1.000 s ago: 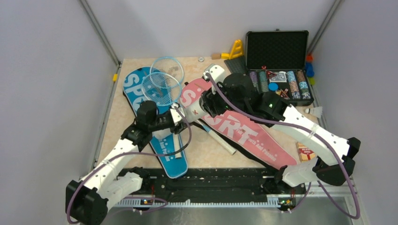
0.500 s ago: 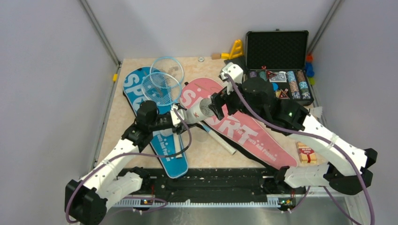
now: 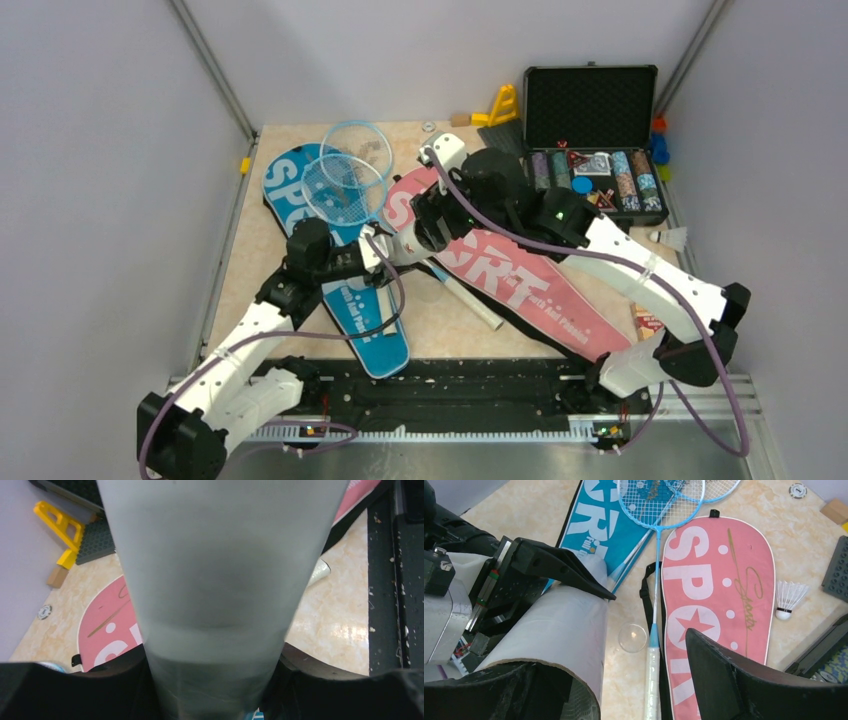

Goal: Pack up the badminton gear

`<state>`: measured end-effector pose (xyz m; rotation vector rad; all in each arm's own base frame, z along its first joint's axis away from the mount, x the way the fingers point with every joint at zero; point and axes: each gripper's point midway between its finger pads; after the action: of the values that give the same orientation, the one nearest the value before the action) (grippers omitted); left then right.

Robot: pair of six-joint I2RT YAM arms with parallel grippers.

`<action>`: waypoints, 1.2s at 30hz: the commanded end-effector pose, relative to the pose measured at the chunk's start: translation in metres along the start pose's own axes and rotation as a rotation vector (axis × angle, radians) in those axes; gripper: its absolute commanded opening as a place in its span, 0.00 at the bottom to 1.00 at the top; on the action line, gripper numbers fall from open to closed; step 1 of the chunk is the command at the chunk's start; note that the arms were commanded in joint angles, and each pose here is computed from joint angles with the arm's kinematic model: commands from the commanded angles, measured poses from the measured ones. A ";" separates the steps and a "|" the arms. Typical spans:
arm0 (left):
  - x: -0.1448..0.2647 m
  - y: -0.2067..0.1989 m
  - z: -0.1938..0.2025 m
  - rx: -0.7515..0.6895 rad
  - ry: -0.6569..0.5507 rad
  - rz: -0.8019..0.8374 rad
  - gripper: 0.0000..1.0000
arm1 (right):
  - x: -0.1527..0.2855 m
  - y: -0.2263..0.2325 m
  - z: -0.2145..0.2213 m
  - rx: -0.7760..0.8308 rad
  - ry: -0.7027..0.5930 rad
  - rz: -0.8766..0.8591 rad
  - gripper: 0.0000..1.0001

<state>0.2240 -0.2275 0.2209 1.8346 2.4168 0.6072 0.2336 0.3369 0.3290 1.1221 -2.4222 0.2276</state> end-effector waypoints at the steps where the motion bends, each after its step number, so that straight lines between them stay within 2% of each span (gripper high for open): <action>1: 0.008 0.036 -0.054 -0.049 -0.141 -0.191 0.31 | 0.018 -0.003 -0.017 -0.035 -0.029 0.023 0.79; 8: 0.025 0.071 -0.028 0.031 -0.057 -0.456 0.30 | 0.097 -0.035 -0.063 -0.135 -0.302 0.110 0.83; 12: 0.033 0.082 -0.020 0.054 -0.037 -0.546 0.30 | 0.100 -0.090 -0.067 -0.299 -0.356 0.212 0.83; 14: 0.037 0.089 -0.021 0.070 -0.049 -0.593 0.30 | 0.077 -0.122 -0.057 -0.376 -0.310 0.252 0.83; 19: 0.050 0.104 -0.021 0.150 -0.060 -0.718 0.30 | -0.011 -0.217 0.001 -0.581 -0.074 0.449 0.81; 22: 0.047 0.099 -0.014 0.141 -0.046 -0.699 0.30 | -0.080 -0.255 0.022 -0.472 0.016 0.442 0.80; 25: 0.045 0.095 -0.011 0.139 -0.038 -0.672 0.30 | -0.129 -0.291 0.040 -0.287 0.093 0.471 0.80; 27: 0.044 0.093 -0.009 0.143 -0.034 -0.665 0.30 | -0.157 -0.311 0.054 -0.245 0.136 0.470 0.80; 33: 0.043 0.090 -0.005 0.144 -0.019 -0.654 0.30 | -0.211 -0.335 0.108 -0.201 0.266 0.408 0.80; 36: 0.043 0.091 -0.004 0.144 -0.016 -0.659 0.30 | -0.221 -0.341 0.134 -0.204 0.321 0.427 0.79</action>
<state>0.2927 -0.1694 0.2436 0.9901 2.9271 0.3944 0.5509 0.2238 0.0720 0.4033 -2.2385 0.2138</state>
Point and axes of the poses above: each gripper's point midway between its finger pads, its own x axis back along the fingers, its own y axis along the line the jaws close on, z = x × y, and after that the axes turned 2 degrees about -x, right-handed
